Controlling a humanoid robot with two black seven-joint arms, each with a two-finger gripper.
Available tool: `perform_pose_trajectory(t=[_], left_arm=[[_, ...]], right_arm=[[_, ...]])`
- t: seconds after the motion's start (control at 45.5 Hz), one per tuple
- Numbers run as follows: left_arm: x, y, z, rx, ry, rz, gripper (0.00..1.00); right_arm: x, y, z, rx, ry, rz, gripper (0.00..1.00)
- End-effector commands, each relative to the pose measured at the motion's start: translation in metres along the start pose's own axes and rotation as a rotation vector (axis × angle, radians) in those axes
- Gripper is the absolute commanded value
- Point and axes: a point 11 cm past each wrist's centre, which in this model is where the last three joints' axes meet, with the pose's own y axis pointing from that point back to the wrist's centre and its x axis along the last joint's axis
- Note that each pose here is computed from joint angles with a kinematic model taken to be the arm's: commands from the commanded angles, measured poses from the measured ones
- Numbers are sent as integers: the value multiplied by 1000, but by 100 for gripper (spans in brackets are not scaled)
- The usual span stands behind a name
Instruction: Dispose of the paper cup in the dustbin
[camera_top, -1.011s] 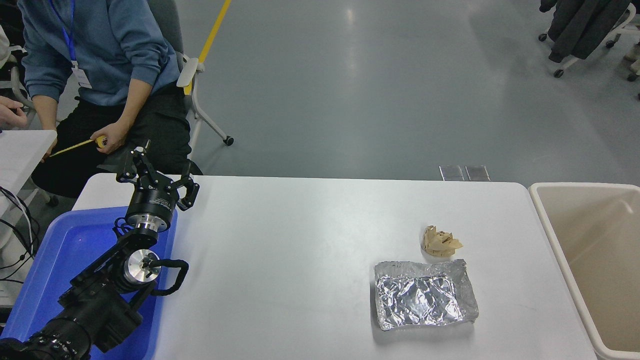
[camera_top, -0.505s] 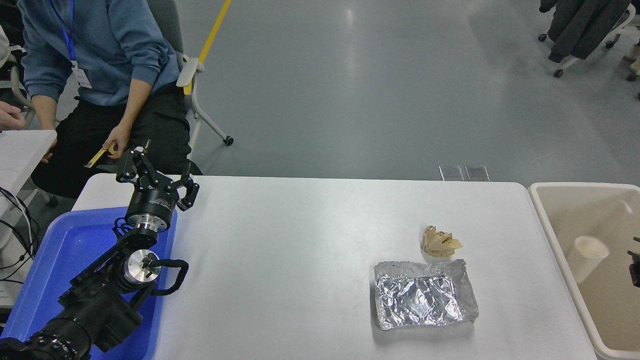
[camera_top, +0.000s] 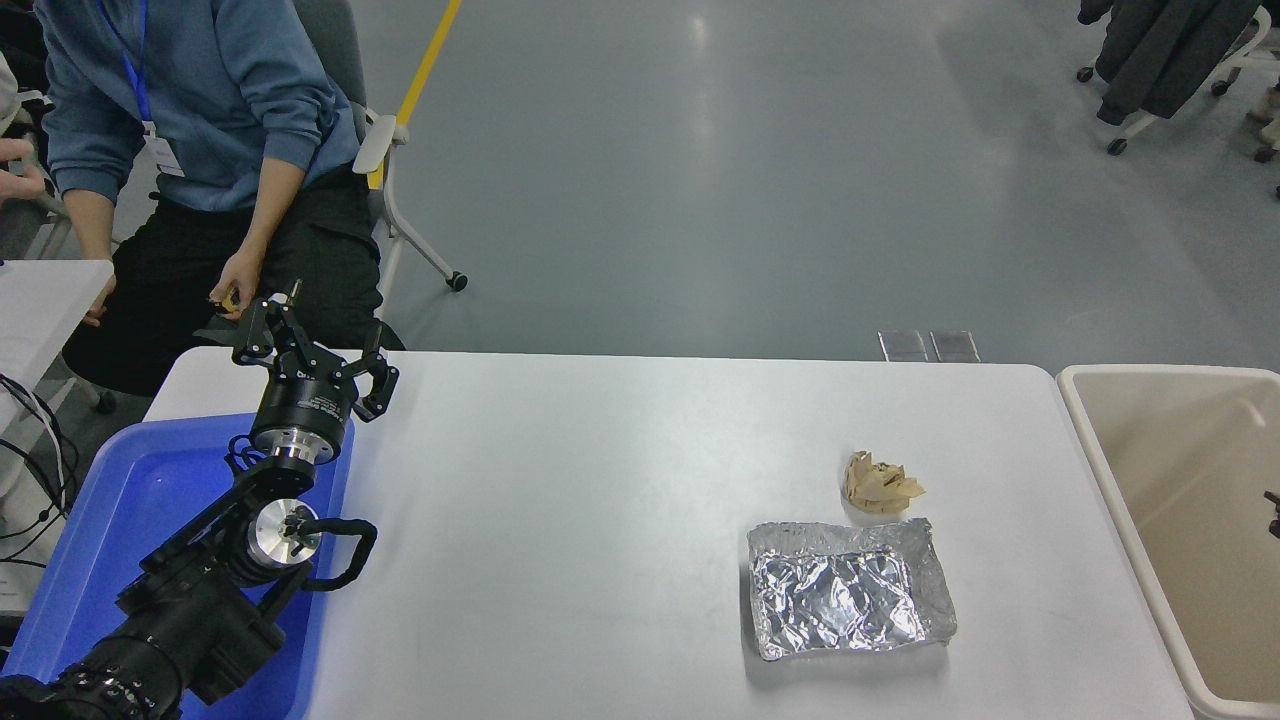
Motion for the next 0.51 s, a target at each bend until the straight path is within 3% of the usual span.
perform_pose_trajectory(t=[0.0, 0.198, 0.484], left_arm=[[0, 0, 0, 0, 0, 0, 100], [0, 0, 0, 0, 0, 0, 100], [0, 0, 0, 0, 0, 0, 100]], right_arm=[[-4, 14, -69, 125, 4, -85, 99], [-18, 35, -134, 257, -9, -205, 99], [-91, 56, -161, 304, 96, -492, 99]])
